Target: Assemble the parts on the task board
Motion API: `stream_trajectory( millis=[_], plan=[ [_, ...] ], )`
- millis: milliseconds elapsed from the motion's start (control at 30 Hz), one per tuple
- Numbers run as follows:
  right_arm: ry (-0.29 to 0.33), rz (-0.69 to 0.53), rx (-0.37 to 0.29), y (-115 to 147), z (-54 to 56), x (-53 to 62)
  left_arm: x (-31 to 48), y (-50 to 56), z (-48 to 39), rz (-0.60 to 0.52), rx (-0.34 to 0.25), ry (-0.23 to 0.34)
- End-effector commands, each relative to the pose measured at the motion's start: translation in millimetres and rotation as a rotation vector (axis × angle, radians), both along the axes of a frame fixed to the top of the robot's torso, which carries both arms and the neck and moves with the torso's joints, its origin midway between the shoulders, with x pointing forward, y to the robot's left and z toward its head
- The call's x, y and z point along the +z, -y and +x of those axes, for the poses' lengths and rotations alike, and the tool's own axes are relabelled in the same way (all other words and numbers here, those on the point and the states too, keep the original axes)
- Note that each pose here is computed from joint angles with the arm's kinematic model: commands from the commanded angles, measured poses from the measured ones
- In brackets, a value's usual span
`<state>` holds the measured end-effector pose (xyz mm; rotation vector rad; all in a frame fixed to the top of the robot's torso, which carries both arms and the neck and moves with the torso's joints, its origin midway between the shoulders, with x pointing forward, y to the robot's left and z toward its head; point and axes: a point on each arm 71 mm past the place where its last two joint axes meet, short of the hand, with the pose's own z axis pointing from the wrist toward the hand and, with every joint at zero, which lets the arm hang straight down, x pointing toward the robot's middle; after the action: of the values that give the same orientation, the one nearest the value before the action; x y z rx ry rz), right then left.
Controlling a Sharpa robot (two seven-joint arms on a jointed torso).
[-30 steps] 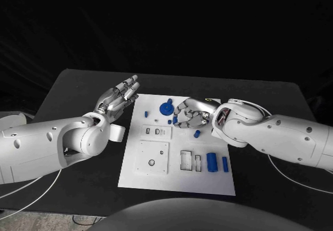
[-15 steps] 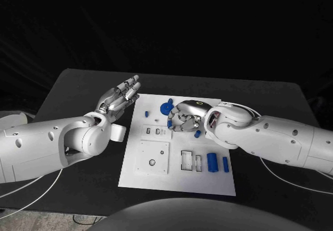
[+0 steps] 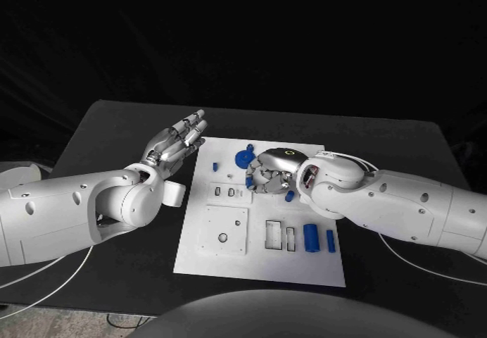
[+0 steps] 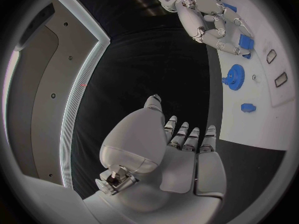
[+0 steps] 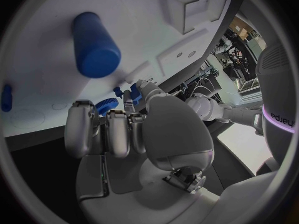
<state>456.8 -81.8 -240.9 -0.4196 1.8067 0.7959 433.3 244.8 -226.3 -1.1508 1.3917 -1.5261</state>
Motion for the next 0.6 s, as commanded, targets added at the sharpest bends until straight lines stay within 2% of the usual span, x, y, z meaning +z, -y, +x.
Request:
stream_trajectory(
  millis=[33,600],
  plan=[
    [0.040,-0.050,0.017,-1.0,-1.0,-1.3,1.1,2.3,-0.1,-0.012,-0.018,0.008],
    [0.051,-0.069,0.048,-5.1,-3.7,-2.6,0.6,2.9,0.8,-0.011,-0.019,0.007]
  ],
)
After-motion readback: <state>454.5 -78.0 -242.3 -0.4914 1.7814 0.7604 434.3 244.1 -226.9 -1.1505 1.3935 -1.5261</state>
